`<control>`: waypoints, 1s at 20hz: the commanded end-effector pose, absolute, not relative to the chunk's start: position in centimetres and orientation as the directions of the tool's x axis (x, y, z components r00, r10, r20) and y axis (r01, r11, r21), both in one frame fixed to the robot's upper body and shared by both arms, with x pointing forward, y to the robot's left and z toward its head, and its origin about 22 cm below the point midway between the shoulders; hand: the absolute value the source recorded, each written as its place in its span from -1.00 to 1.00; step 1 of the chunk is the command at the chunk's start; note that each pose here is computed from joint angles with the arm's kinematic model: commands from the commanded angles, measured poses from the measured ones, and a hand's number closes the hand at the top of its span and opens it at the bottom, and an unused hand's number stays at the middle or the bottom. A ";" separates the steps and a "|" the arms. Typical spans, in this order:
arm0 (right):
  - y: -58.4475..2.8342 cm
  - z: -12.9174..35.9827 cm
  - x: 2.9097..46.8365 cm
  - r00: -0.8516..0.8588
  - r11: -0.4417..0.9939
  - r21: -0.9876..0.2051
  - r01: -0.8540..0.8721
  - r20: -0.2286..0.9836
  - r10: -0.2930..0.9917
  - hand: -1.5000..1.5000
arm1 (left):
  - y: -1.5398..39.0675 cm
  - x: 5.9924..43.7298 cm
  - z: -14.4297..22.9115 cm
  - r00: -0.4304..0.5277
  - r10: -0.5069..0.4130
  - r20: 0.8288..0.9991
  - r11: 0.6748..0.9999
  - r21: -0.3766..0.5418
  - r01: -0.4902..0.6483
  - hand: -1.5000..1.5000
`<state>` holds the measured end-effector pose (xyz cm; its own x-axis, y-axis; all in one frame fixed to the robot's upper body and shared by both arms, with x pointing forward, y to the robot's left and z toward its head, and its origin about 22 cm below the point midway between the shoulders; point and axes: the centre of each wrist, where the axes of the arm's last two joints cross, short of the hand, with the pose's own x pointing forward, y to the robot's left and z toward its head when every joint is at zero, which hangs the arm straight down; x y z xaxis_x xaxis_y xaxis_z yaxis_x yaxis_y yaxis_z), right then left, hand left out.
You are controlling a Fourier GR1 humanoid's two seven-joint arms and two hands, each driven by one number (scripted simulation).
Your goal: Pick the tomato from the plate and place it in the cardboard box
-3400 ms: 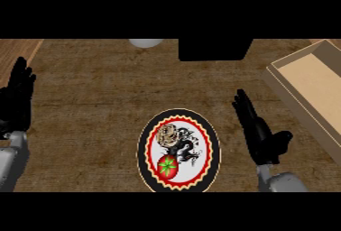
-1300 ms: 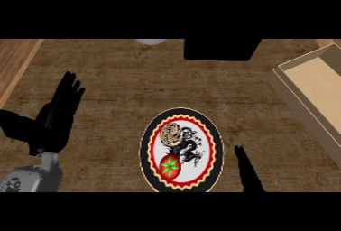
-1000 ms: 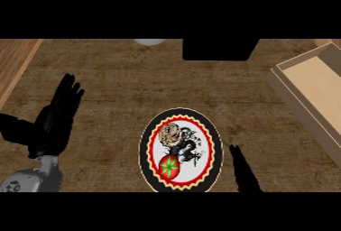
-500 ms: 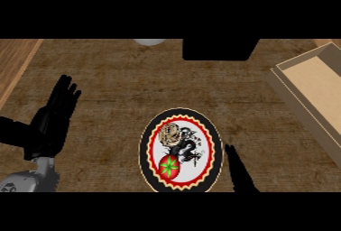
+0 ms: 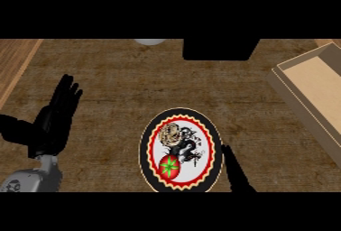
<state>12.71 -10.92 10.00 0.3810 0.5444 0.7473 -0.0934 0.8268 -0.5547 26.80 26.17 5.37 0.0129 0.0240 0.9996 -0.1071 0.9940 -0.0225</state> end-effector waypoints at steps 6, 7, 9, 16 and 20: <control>-7.4 6.3 15.1 0.550 0.778 -0.624 -0.065 0.628 0.550 -1.00 | 27.0 26.2 6.3 0.034 0.018 0.999 0.995 -0.015 -0.095 0.00; -7.8 6.3 15.8 0.551 0.788 -0.614 -0.045 0.643 0.532 -1.00 | 26.0 26.4 5.8 0.022 0.033 0.999 0.996 -0.031 -0.078 0.00; -8.5 5.3 16.2 0.561 0.787 -0.616 -0.035 0.639 0.526 -1.00 | 25.1 26.1 6.4 0.018 0.030 0.999 0.995 -0.028 -0.092 0.00; -5.2 3.6 17.6 0.567 0.790 -0.609 -0.069 0.627 0.533 -1.00 | 25.4 26.1 4.8 0.018 0.024 1.000 0.995 -0.022 -0.100 0.00; -5.0 2.1 19.7 0.563 0.791 -0.608 -0.066 0.632 0.533 -1.00 | 26.4 28.2 5.7 0.016 0.042 0.999 0.995 -0.040 -0.096 0.00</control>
